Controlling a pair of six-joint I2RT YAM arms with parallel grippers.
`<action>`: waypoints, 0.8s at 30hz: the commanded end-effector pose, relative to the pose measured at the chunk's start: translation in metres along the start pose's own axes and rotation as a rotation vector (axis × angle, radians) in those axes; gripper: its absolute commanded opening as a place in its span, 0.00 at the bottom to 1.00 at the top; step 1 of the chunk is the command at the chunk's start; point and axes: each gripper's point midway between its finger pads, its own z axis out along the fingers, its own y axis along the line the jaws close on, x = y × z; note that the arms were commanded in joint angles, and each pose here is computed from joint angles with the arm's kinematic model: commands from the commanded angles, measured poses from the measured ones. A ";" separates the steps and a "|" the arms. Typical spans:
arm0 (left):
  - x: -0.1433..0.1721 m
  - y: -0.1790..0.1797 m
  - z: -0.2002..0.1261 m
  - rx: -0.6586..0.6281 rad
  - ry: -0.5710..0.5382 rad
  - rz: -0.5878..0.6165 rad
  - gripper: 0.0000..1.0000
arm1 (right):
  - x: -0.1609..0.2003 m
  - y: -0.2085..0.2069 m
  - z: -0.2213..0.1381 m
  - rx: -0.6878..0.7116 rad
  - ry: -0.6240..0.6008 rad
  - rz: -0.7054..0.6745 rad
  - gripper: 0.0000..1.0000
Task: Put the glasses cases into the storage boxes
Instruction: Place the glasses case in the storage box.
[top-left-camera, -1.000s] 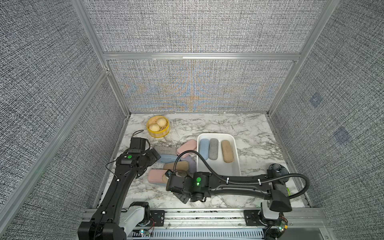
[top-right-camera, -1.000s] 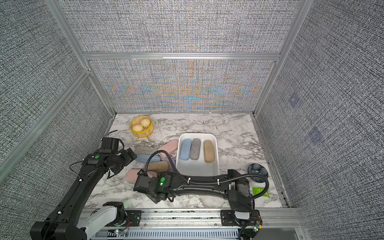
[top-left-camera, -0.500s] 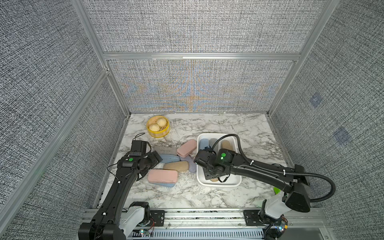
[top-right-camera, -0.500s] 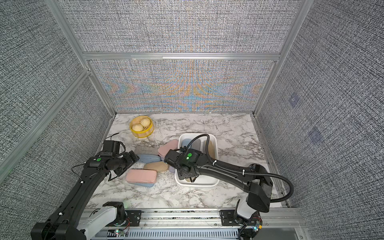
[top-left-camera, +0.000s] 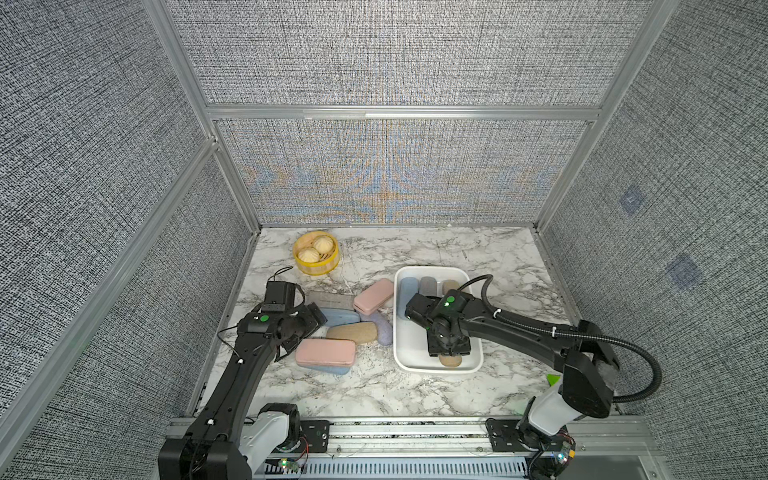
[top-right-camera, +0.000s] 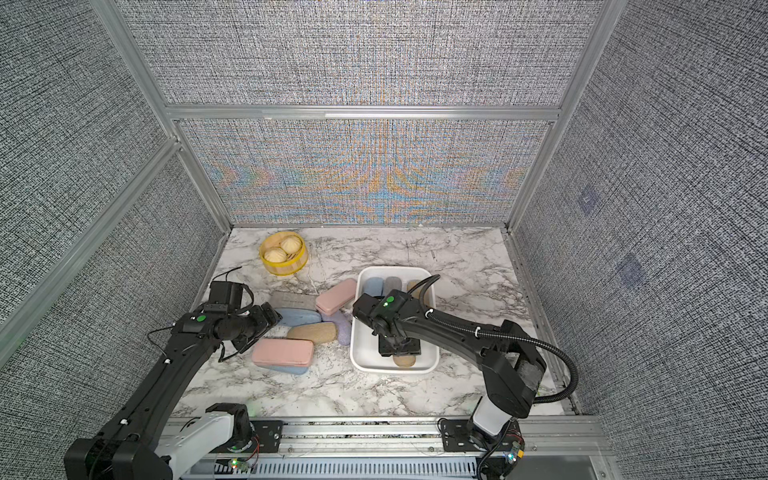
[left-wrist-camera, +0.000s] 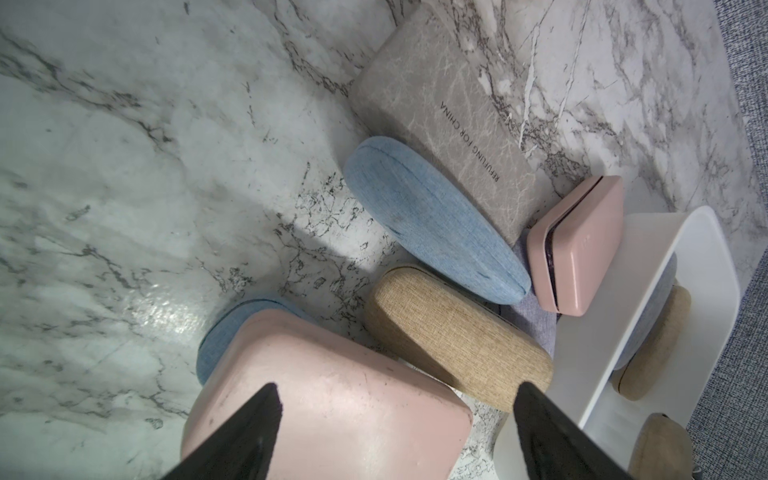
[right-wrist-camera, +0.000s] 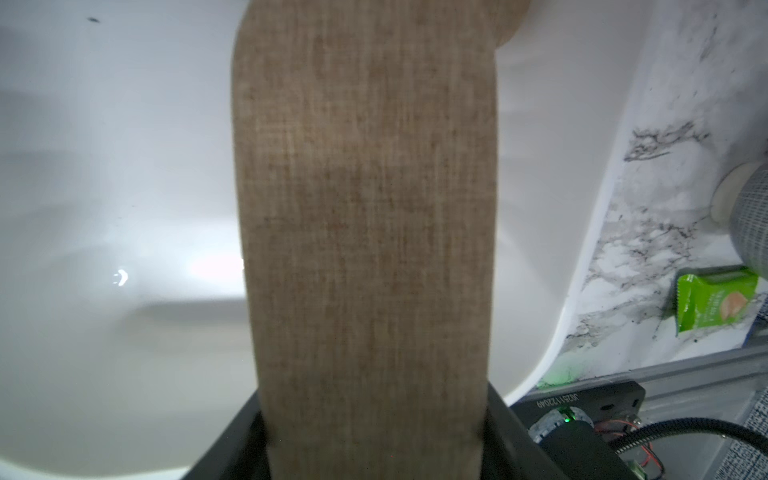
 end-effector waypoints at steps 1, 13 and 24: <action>-0.001 -0.004 0.002 0.017 0.004 0.016 0.88 | 0.002 0.001 0.010 -0.021 0.034 0.042 0.48; 0.000 -0.006 0.007 0.016 0.011 0.018 0.88 | -0.007 -0.011 0.036 -0.005 0.099 0.062 0.48; 0.001 -0.002 0.008 0.002 0.011 0.020 0.88 | -0.019 -0.017 0.053 0.043 0.107 0.054 0.48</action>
